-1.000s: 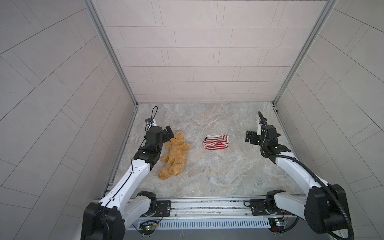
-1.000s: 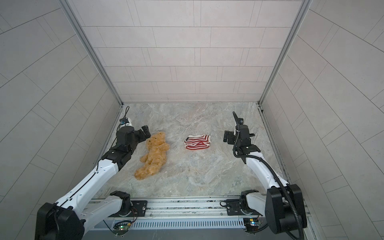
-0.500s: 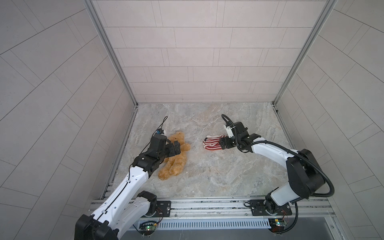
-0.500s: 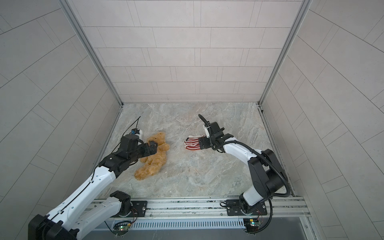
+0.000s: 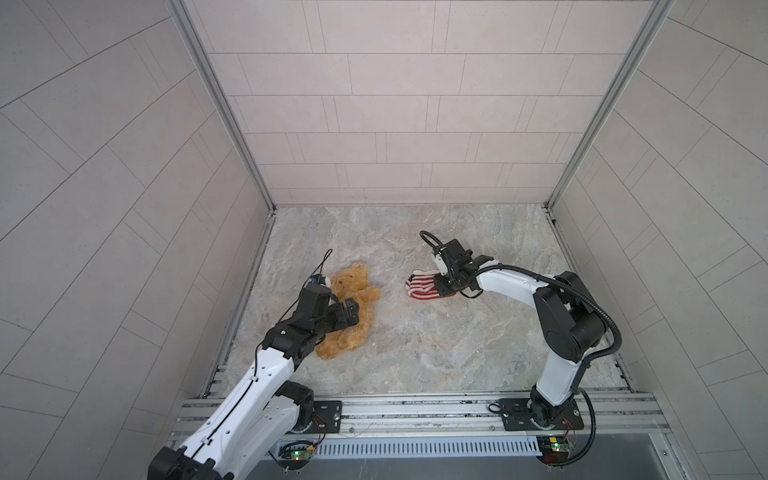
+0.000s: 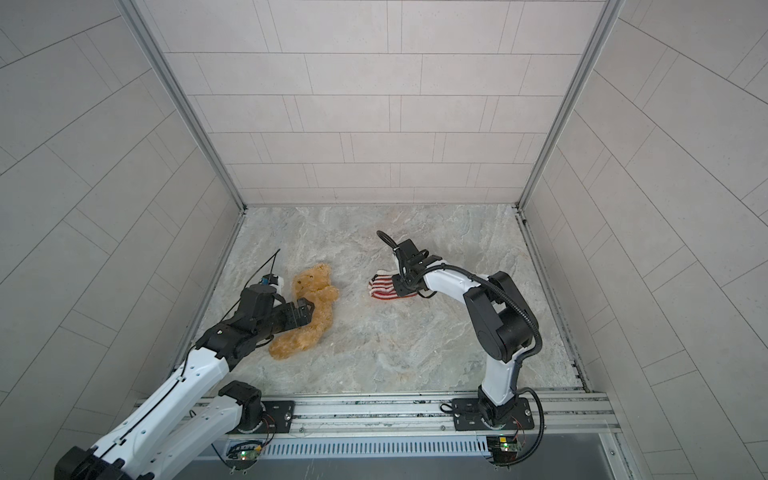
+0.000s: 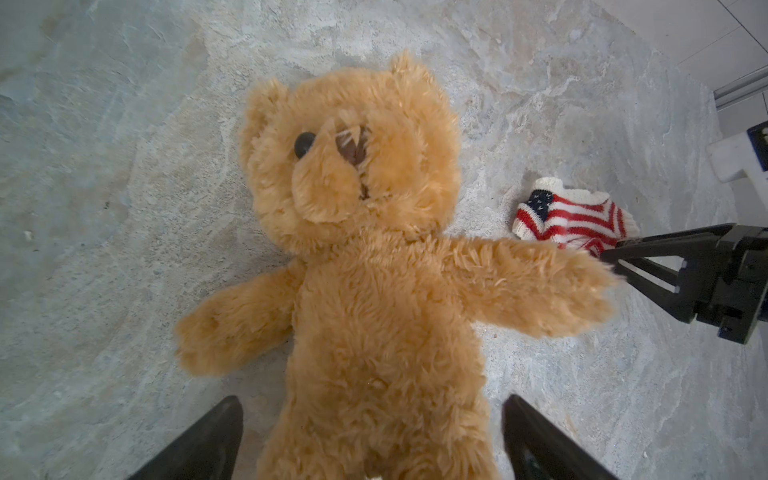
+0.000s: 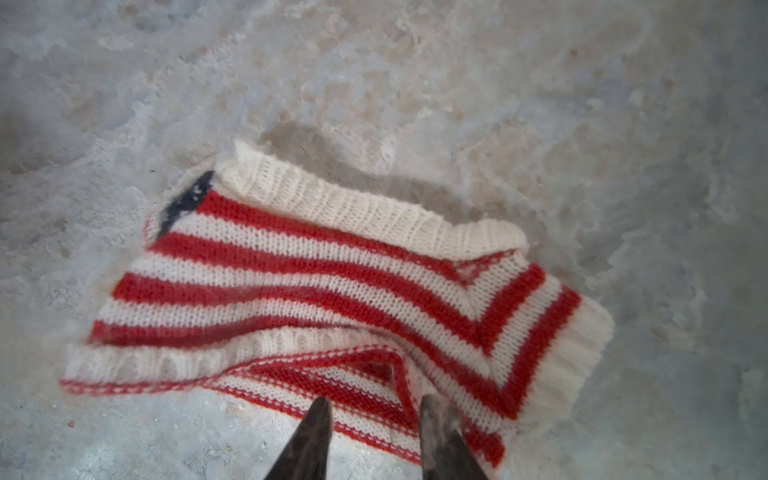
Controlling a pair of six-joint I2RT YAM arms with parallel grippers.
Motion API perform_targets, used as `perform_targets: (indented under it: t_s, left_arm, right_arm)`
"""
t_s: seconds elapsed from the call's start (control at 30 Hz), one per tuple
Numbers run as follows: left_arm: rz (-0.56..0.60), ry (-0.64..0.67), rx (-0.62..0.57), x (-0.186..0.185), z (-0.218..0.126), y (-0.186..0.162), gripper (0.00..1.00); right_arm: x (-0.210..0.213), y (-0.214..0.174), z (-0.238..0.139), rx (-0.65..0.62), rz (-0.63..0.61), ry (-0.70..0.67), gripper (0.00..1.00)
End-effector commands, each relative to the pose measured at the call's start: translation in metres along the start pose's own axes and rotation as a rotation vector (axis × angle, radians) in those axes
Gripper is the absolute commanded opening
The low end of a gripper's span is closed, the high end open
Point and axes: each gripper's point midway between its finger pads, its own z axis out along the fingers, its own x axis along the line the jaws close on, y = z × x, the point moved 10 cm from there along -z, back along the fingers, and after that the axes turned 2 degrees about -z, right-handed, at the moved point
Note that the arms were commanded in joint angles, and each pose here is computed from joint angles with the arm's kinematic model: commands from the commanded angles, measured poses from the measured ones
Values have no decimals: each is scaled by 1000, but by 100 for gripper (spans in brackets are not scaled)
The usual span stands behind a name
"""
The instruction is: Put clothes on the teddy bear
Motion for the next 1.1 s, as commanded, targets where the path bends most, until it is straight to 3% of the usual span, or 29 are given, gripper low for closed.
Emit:
perform_targets:
  t_s: [0.0, 0.63, 0.9, 1.07]
  left_arm:
    - [-1, -21, -1, 0, 2, -4, 100]
    - [29, -58, -24, -2, 4, -3, 100]
    - [33, -46, -24, 0, 4, -4, 100]
    - [27, -45, -24, 1, 6, -6, 100]
  right_arm:
    - [-5, -10, 6, 49, 3, -59, 35]
    - [-17, -51, 15, 107, 46, -99, 25]
    - [-12, -71, 9, 104, 64, -58, 25]
    - [9, -87, 0, 73, 78, 39, 24]
